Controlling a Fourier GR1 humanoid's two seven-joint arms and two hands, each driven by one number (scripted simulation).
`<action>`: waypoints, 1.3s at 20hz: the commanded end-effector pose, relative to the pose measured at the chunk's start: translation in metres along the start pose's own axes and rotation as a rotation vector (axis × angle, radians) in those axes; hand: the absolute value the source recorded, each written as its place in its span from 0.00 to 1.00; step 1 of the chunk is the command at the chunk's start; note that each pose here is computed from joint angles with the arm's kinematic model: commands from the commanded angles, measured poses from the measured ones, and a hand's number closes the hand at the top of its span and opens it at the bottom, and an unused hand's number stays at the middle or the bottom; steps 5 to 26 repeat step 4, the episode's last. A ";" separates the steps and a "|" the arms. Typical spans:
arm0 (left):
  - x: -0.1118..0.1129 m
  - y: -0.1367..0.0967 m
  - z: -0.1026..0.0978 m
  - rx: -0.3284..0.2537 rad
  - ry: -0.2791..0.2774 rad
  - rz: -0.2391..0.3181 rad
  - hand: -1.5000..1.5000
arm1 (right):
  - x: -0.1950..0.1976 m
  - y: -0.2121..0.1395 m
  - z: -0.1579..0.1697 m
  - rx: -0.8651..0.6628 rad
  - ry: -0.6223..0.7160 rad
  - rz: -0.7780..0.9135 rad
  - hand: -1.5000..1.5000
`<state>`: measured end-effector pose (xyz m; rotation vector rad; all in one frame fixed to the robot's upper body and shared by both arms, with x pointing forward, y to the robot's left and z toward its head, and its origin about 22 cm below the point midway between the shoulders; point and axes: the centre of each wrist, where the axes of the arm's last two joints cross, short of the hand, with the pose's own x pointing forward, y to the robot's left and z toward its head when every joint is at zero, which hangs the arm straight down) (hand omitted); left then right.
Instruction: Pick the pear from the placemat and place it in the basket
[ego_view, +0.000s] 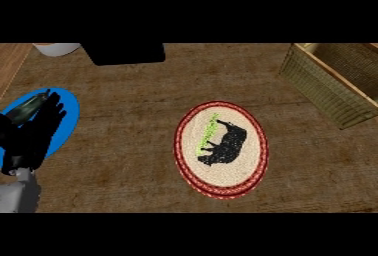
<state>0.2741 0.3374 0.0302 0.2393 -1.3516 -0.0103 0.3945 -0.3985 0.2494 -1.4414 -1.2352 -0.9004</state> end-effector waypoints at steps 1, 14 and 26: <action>-0.007 0.006 0.005 0.026 0.016 -0.010 0.50 | -0.025 -0.022 0.008 0.109 0.018 0.036 0.00; -0.010 0.008 0.011 0.034 0.024 0.009 0.50 | -0.033 -0.051 0.000 0.151 0.000 0.066 0.00; -0.010 0.008 0.011 0.034 0.024 0.009 0.50 | -0.033 -0.051 0.000 0.151 0.000 0.066 0.00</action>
